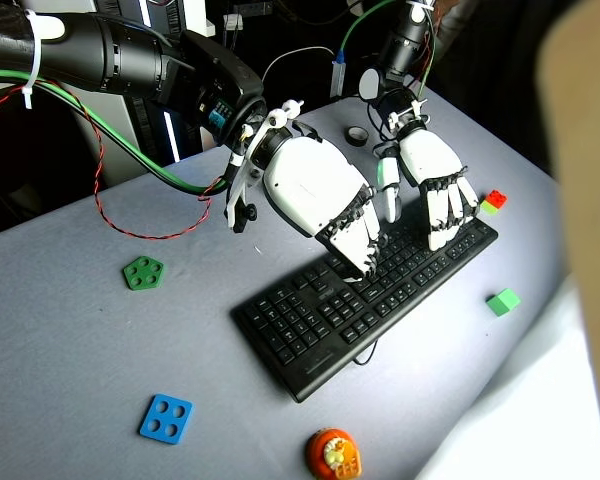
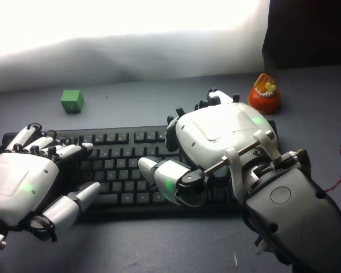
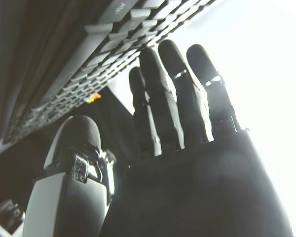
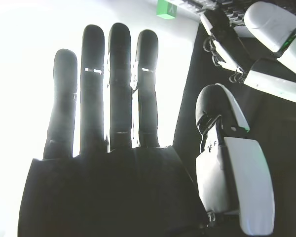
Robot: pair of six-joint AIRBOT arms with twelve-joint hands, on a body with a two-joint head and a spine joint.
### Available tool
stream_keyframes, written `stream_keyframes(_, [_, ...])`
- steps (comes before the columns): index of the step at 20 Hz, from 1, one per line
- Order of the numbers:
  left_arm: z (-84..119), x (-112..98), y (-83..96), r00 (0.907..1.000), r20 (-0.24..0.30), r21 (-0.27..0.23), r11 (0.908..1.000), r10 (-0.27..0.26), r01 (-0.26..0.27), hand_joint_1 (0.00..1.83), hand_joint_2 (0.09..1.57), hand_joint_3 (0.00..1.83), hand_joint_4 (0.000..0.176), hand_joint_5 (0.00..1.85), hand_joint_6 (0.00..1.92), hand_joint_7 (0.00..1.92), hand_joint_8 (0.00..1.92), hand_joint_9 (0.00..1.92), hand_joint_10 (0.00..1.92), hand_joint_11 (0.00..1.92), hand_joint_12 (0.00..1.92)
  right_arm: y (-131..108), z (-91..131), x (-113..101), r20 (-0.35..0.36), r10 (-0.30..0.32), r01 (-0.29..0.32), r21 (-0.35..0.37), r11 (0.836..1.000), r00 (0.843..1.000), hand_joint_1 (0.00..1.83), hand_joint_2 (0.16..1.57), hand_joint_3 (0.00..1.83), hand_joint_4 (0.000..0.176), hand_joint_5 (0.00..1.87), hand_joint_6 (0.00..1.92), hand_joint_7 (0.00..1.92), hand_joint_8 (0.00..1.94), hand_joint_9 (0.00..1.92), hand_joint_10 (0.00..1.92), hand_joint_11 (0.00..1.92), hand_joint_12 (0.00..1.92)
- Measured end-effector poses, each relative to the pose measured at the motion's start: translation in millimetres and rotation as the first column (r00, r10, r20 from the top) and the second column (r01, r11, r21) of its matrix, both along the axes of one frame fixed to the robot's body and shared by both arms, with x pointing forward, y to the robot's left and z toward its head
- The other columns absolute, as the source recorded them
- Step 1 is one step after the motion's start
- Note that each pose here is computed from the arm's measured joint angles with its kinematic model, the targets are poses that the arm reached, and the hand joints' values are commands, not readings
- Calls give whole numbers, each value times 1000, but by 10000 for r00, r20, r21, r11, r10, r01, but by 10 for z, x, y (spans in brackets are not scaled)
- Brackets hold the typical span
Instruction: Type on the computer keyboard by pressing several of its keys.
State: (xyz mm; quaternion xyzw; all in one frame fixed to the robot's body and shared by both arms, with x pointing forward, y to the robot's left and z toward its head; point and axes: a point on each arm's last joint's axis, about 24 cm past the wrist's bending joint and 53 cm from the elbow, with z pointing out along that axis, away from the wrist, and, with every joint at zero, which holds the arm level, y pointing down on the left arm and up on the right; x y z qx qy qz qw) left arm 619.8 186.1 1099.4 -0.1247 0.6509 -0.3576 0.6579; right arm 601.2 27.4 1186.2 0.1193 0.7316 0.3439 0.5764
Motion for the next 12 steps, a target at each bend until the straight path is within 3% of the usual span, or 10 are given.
stream_keyframes(4, [0, 12, 11, 10000, 4, 18, 10000, 27, -27, 472, 1302, 0, 0, 459, 44, 615, 1, 345, 684, 0, 1483, 18, -3, -8, -15, 55, -55, 12, 10000, 10000, 145, 1247, 1, 0, 670, 404, 819, 3, 506, 781, 74, 1625])
stream_keyframes(5, [-1, 13, 7, 10000, -5, 21, 10000, 14, -14, 609, 1256, 0, 0, 442, 37, 583, 3, 313, 681, 0, 1489, 18, -3, -8, -15, 55, -55, 12, 10000, 10000, 169, 1239, 0, 0, 685, 417, 832, 6, 523, 778, 96, 1615])
stream_keyframes(6, [-1, 15, 9, 10000, 0, 27, 10000, 14, -14, 736, 1202, 0, 8, 447, 39, 557, 6, 291, 679, 0, 1487, 18, -3, -8, -16, 54, -54, 16, 10000, 10000, 152, 1244, 0, 0, 679, 418, 823, 2, 514, 779, 87, 1619])
stream_keyframes(8, [4, 19, 7, 10000, 14, 27, 10000, 11, -11, 945, 1053, 0, 62, 260, 1, 244, 0, 49, 679, 0, 1292, 18, -3, -8, -16, 54, -54, 16, 10000, 10000, 136, 1248, 1, 0, 669, 421, 822, 2, 522, 764, 85, 1609])
stream_keyframes(9, [3, 20, 10, 10000, 9, 25, 10000, 21, -21, 945, 1053, 0, 62, 260, 1, 244, 0, 49, 679, 0, 1292, 18, -3, -8, -16, 54, -54, 16, 10000, 10000, 136, 1248, 1, 0, 669, 421, 822, 2, 522, 764, 85, 1609])
stream_keyframes(10, [23, 20, 8, 10000, 73, -38, 10000, 14, -14, 1014, 999, 0, 75, 189, 1, 120, 0, 1, 508, 0, 1087, 25, -2, -12, -12, 67, -67, 19, 10000, 10000, 123, 1252, 2, 0, 664, 424, 820, 0, 517, 757, 73, 1613])
stream_keyframes(12, [98, 26, -3, 9995, 326, -131, 9999, 12, -7, 1013, 1016, 0, 71, 169, 0, 130, 6, 0, 511, 0, 1085, 32, -3, -15, -17, 97, -97, 20, 10000, 10000, 118, 1258, 4, 0, 666, 426, 814, 0, 513, 757, 75, 1615])
